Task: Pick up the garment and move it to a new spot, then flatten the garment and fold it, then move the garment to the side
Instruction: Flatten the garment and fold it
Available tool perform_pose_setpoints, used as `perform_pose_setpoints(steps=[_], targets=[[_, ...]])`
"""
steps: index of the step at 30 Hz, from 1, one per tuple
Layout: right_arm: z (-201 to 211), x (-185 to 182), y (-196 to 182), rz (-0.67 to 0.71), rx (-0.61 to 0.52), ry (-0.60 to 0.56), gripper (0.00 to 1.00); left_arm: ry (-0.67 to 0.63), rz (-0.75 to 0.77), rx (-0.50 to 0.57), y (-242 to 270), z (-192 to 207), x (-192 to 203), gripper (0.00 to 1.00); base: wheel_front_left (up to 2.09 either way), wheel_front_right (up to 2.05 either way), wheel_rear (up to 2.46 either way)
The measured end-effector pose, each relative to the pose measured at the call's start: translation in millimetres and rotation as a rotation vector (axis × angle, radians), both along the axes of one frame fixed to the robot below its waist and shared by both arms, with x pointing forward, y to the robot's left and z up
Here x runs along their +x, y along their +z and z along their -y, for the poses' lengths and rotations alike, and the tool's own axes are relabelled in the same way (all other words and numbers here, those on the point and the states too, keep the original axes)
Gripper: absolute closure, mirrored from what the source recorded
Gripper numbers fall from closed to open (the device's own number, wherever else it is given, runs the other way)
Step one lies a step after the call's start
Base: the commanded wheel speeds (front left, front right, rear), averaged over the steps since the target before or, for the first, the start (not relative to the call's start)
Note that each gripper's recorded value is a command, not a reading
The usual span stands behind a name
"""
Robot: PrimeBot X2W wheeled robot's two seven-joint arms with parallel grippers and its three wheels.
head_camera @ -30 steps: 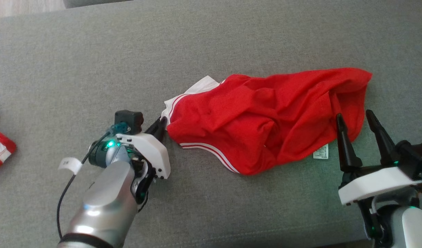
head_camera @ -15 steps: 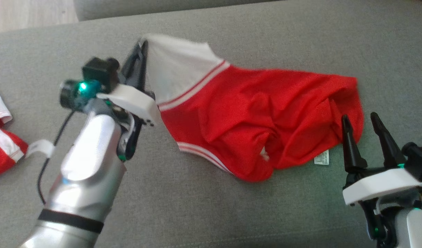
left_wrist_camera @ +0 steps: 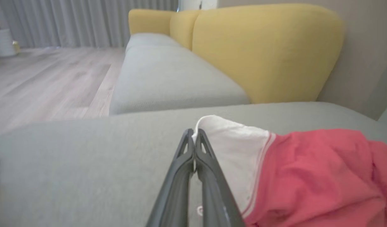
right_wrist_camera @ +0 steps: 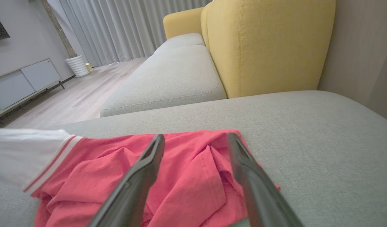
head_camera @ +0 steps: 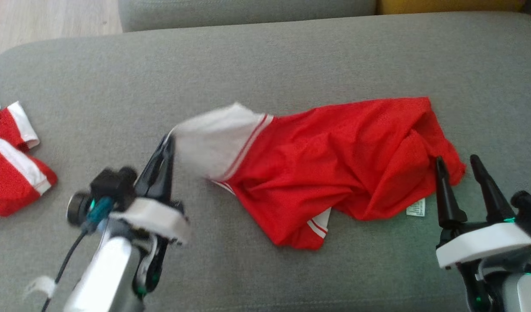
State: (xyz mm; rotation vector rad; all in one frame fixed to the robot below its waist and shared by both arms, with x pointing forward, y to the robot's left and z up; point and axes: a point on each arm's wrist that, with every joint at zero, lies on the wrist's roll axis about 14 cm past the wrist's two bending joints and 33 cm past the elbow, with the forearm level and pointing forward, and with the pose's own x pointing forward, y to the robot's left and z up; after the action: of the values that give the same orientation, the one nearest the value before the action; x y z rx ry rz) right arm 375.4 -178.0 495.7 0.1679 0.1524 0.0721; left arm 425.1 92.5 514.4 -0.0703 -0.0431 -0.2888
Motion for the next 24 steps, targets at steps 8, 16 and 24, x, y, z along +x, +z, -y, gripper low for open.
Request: perform_pose_setpoints(steps=[8,16,24], targets=[[-6.3,11.5,-14.1,-0.041,0.007,0.020,0.00,0.123,-0.202,-0.009,-67.6,-45.3,5.7,1.00,0.00,0.00,0.00],[-6.4,21.1,-16.5,-0.045,0.007,0.020,0.00,0.099,-0.278,-0.011,-90.9,-39.9,31.3,0.00,0.00,0.00,0.00],[-1.3,15.3,-2.0,0.000,-0.018,0.006,0.00,0.146,-0.193,-0.011,-62.5,-44.0,35.7,0.00,0.00,0.00,0.00]])
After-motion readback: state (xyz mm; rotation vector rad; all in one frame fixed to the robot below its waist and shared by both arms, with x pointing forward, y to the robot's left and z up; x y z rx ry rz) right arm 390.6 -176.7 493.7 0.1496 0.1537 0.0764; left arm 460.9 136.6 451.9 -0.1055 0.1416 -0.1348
